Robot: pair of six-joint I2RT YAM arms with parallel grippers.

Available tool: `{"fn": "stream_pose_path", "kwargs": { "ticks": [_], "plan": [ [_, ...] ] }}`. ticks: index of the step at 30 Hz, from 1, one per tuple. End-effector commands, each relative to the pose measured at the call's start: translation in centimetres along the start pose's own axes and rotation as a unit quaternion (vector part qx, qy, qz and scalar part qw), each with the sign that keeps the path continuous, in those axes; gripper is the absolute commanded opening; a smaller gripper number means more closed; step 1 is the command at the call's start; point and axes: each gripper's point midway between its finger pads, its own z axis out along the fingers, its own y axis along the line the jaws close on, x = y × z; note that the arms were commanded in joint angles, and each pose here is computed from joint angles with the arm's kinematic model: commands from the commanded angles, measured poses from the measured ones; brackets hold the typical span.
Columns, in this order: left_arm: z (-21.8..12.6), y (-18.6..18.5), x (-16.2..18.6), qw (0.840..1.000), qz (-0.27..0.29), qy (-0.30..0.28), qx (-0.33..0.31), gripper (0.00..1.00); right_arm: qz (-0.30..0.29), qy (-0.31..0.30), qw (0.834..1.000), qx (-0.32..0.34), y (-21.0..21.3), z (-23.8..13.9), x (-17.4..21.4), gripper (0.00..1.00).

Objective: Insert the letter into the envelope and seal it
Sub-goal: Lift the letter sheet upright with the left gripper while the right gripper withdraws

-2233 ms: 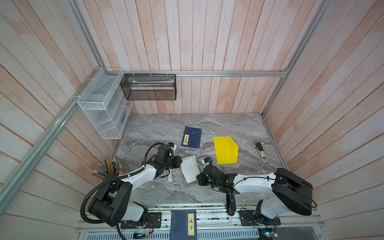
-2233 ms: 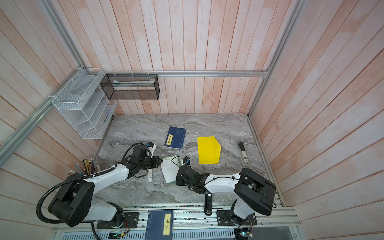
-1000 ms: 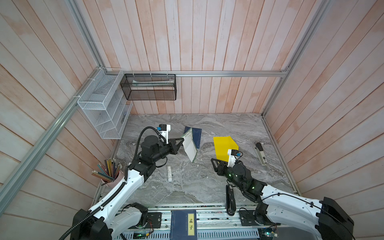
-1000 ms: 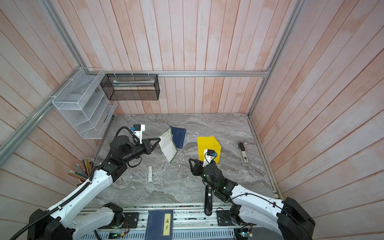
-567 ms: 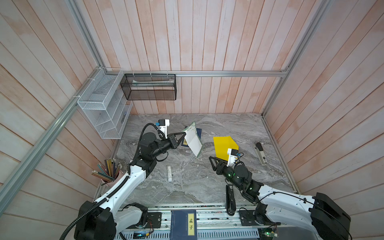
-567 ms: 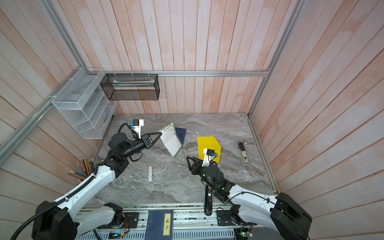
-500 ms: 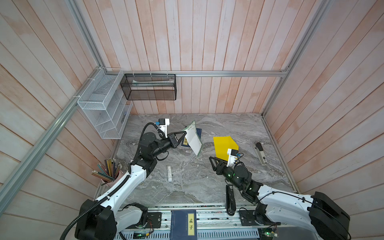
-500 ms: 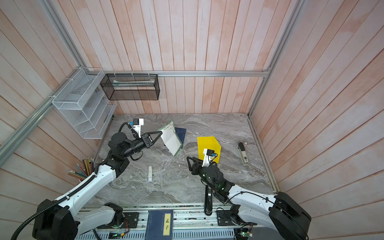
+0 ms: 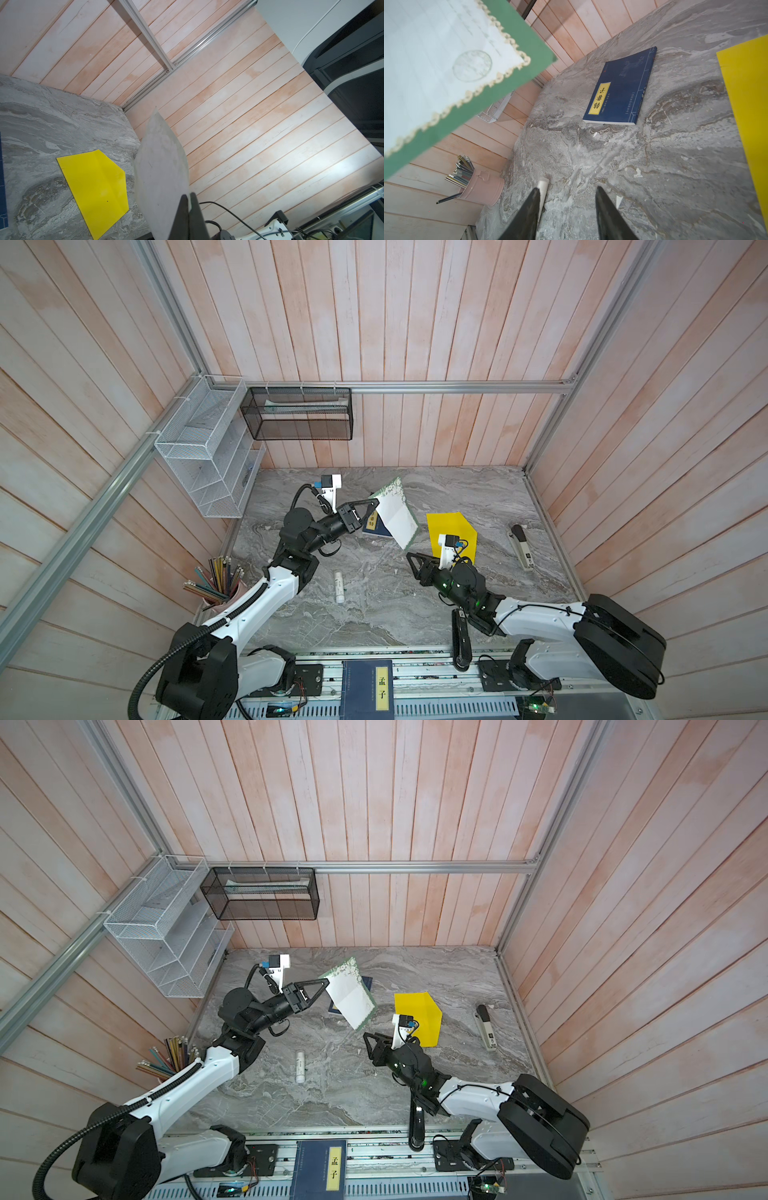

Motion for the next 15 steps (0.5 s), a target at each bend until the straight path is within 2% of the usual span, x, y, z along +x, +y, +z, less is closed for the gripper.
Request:
{"fn": "stream_pose_path", "kwargs": {
  "ticks": [1, 9, 15],
  "plan": [
    [-0.3, 0.1, 1.1, 1.0, -0.009, 0.007, 0.011, 0.0, -0.02, -0.024, 0.999, -0.045, 2.7, 0.8, -2.4, 0.45],
    [-0.9, 1.4, 2.1, 1.0, -0.011, 0.014, -0.009, 0.0, -0.024, -0.031, 0.997, -0.068, 3.9, 0.7, -4.0, 0.44],
    [-1.0, 1.3, 1.6, 0.998, 0.033, 0.03, -0.048, 0.0, -0.063, -0.006, 0.997, -0.042, 2.3, -1.5, -3.1, 0.56]
  ]
}}
